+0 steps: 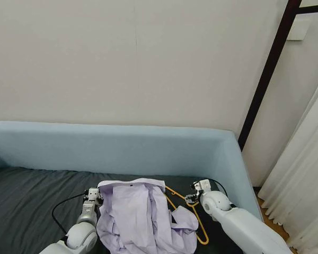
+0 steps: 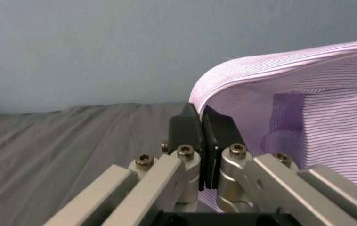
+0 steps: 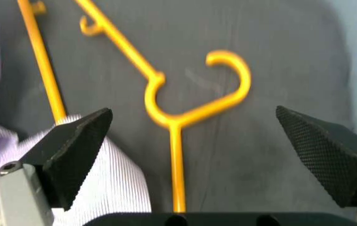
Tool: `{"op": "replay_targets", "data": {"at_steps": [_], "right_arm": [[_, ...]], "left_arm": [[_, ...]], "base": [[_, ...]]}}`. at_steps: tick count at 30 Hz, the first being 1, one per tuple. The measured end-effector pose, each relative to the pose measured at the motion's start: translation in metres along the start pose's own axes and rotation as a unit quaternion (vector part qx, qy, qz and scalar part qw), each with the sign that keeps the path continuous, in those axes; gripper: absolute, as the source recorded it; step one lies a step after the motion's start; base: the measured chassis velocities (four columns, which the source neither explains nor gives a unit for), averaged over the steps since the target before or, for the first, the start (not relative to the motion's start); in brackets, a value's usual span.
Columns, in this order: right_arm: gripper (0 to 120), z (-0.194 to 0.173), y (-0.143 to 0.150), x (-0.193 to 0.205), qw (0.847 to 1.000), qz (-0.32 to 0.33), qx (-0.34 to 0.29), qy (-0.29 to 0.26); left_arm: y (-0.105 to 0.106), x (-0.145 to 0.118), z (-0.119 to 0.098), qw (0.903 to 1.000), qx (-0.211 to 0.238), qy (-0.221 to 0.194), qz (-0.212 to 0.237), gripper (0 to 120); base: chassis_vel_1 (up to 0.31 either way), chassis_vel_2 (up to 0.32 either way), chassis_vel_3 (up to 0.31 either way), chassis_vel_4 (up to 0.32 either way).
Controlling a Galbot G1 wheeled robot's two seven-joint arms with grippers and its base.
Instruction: Pick up the clothes from the sofa and hang them on the clothes hanger.
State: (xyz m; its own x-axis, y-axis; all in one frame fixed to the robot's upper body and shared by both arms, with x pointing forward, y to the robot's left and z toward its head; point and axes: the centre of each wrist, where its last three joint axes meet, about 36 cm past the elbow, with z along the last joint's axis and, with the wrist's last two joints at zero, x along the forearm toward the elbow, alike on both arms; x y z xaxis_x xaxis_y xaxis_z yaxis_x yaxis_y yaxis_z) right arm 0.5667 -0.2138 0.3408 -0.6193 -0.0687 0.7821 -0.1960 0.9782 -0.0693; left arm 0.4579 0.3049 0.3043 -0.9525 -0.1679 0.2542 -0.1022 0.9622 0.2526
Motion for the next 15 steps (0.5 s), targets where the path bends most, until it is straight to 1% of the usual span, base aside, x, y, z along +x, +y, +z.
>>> {"op": "replay_targets", "data": {"at_steps": [7, 9, 11, 12, 15], "right_arm": [[100, 0.025, -0.005, -0.016, 0.999, 0.005, -0.007, 0.031], [96, 0.031, -0.007, -0.022, 0.999, 0.008, -0.016, 0.036], [88, 0.034, -0.009, -0.027, 0.999, 0.012, -0.024, 0.037], [88, 0.034, -0.009, -0.027, 0.999, 0.012, -0.024, 0.037], [75, 0.037, -0.01, -0.032, 0.999, 0.011, -0.032, 0.04]], "left_arm": [[0.001, 0.003, -0.002, 1.0, -0.001, -0.004, 0.003, 0], [0.0, 0.004, -0.002, 1.0, 0.0, -0.005, 0.005, 0], [-0.001, 0.005, -0.001, 1.0, 0.0, -0.006, 0.008, 0], [-0.001, 0.005, -0.001, 1.0, 0.0, -0.006, 0.008, 0], [-0.005, 0.006, 0.0, 0.9999, 0.001, -0.007, 0.011, 0]], "base": [[0.0, 0.0, 0.0, 0.0], [0.0, 0.0, 0.0, 0.0], [0.0, 0.0, 0.0, 0.0], [0.0, 0.0, 0.0, 0.0], [0.0, 0.0, 0.0, 0.0]]}}
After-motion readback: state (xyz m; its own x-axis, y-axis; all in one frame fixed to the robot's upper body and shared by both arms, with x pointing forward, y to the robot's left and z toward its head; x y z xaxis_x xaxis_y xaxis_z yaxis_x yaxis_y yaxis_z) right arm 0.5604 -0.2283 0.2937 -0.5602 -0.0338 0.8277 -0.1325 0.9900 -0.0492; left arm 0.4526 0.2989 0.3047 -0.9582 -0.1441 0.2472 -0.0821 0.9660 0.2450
